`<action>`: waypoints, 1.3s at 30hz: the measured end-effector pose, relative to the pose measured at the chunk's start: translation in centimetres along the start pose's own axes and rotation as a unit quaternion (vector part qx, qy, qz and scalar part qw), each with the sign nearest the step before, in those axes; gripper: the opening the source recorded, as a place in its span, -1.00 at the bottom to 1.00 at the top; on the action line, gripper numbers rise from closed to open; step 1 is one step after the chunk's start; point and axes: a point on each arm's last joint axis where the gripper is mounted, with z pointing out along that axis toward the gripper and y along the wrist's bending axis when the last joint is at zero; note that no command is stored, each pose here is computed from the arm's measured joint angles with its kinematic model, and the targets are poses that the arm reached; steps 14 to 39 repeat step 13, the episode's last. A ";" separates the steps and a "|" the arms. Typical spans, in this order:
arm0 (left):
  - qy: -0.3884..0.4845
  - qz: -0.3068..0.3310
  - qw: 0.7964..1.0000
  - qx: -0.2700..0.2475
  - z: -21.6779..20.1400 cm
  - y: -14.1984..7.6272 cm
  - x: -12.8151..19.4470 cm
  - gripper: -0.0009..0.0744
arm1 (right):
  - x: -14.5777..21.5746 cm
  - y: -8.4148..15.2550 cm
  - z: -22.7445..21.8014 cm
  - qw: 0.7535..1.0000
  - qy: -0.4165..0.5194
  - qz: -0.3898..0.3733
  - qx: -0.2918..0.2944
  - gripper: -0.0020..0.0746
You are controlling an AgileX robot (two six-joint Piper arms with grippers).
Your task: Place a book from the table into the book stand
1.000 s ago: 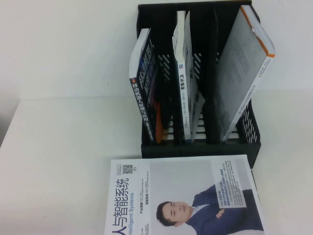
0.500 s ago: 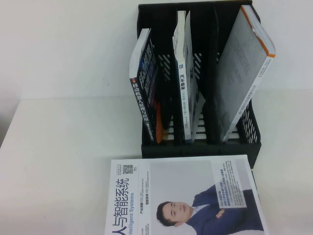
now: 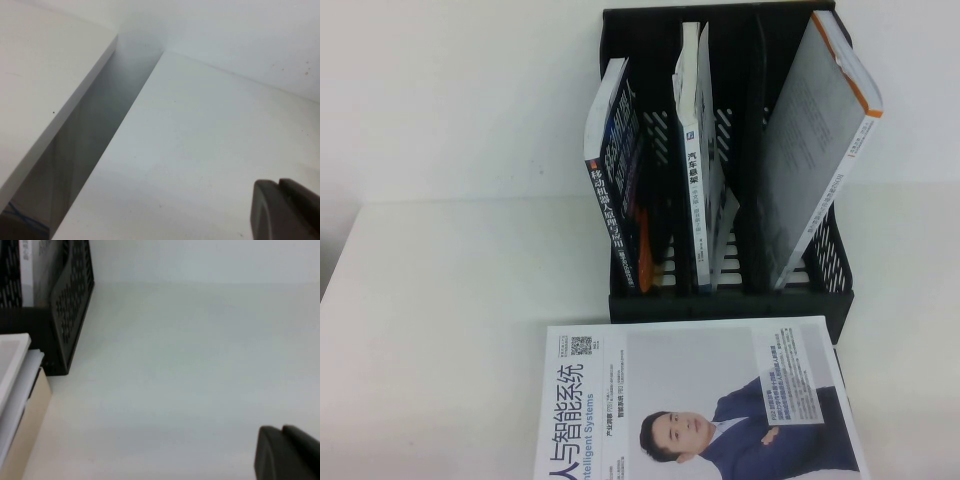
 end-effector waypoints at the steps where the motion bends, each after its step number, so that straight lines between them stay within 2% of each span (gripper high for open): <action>1: 0.000 0.000 1.000 0.000 0.0 0.0 0.0 -0.98 | 0.0 0.0 0.0 1.000 0.000 -0.001 -0.003 -0.95; 39: 0.000 0.000 1.000 0.000 0.0 0.0 0.0 -0.98 | 0.0 0.1 0.0 1.000 0.002 -0.003 -0.010 -0.95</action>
